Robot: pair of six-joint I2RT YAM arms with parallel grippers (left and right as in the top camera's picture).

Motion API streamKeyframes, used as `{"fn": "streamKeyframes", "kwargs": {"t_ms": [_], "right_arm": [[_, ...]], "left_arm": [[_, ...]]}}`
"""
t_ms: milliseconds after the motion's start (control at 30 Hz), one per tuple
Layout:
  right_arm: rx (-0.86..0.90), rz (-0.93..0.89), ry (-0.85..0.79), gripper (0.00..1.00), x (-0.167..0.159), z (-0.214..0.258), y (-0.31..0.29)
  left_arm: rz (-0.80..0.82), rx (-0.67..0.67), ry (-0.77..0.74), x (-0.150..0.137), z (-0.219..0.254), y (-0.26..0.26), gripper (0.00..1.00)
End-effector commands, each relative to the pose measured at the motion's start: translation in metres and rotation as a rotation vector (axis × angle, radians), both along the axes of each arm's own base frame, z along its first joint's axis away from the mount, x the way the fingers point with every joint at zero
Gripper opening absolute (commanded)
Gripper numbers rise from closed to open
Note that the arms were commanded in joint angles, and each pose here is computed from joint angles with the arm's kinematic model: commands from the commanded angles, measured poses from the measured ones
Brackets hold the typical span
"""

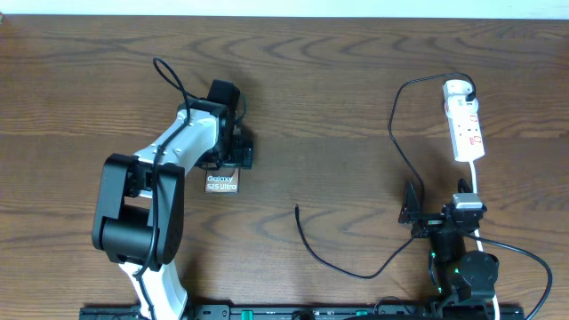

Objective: Plug charger to phone and switch on socket
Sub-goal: 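Lower the left gripper and close it on the phone's long edges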

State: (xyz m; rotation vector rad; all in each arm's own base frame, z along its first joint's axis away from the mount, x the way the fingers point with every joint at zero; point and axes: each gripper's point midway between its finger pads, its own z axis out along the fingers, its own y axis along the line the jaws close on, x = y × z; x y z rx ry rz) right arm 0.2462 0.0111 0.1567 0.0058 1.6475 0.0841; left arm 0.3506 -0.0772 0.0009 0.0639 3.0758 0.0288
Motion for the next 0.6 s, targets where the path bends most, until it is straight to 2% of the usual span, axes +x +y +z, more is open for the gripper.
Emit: {"fn": "streamKeyframes", "kwargs": {"t_ms": [0,567], "right_arm": [[-0.003,-0.005,0.000,0.99,-0.0002,-0.0005,-0.0008],[-0.003,-0.006,0.000,0.99,-0.0002,-0.0005,-0.0008]], "left_arm": [[-0.020,0.013,0.010,-0.0026,-0.0027,0.0027,0.98],[-0.065,0.011,-0.007,0.0019,-0.0025,0.0016,0.98]]}}
